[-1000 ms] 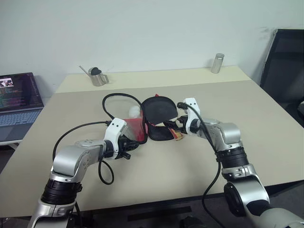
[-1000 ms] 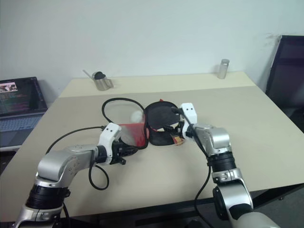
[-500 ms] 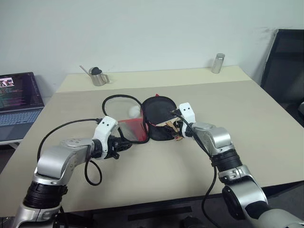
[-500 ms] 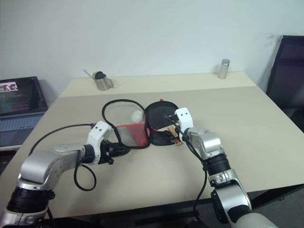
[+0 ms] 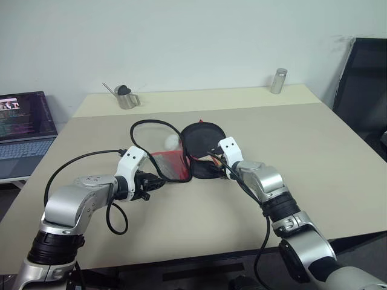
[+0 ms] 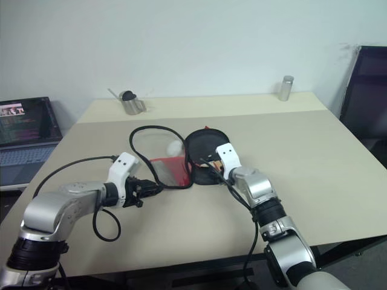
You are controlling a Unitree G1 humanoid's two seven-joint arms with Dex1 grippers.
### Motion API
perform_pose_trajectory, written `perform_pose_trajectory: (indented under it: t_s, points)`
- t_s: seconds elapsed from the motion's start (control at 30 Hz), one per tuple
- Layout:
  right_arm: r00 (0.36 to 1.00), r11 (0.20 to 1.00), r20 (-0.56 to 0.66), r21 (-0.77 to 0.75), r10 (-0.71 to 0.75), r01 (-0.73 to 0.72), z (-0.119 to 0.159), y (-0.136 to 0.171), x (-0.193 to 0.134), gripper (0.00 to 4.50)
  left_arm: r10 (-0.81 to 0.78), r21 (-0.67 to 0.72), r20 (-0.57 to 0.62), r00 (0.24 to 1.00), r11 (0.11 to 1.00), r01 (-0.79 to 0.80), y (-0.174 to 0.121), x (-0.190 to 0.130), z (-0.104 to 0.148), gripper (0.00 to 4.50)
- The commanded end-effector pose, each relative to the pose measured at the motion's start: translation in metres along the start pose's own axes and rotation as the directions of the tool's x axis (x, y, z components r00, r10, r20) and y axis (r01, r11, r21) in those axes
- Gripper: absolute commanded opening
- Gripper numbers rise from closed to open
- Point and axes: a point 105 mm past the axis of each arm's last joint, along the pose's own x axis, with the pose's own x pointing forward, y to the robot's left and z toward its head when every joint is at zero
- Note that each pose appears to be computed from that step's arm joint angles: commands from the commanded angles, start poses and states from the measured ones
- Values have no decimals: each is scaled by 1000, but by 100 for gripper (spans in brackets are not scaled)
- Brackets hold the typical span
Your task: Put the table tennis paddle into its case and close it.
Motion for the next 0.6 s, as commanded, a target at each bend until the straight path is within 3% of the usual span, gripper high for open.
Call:
perform_pose_trajectory:
  t_s: [0.03, 0.1, 0.6]
  points:
    - [998, 1000, 56, -11, -8, 9, 18, -4, -4, 150, 25, 30, 52, 998, 999, -26, 3, -6, 14, 184]
    - [997, 1000, 75, -9, -3, 3, 26, -6, -7, 120, 27, 30, 52, 998, 999, -29, 3, -6, 14, 184]
    - [977, 996, 214, 92, -1, -19, 87, -12, -32, 120, 41, 32, 50, 998, 999, -42, 6, -5, 13, 184]
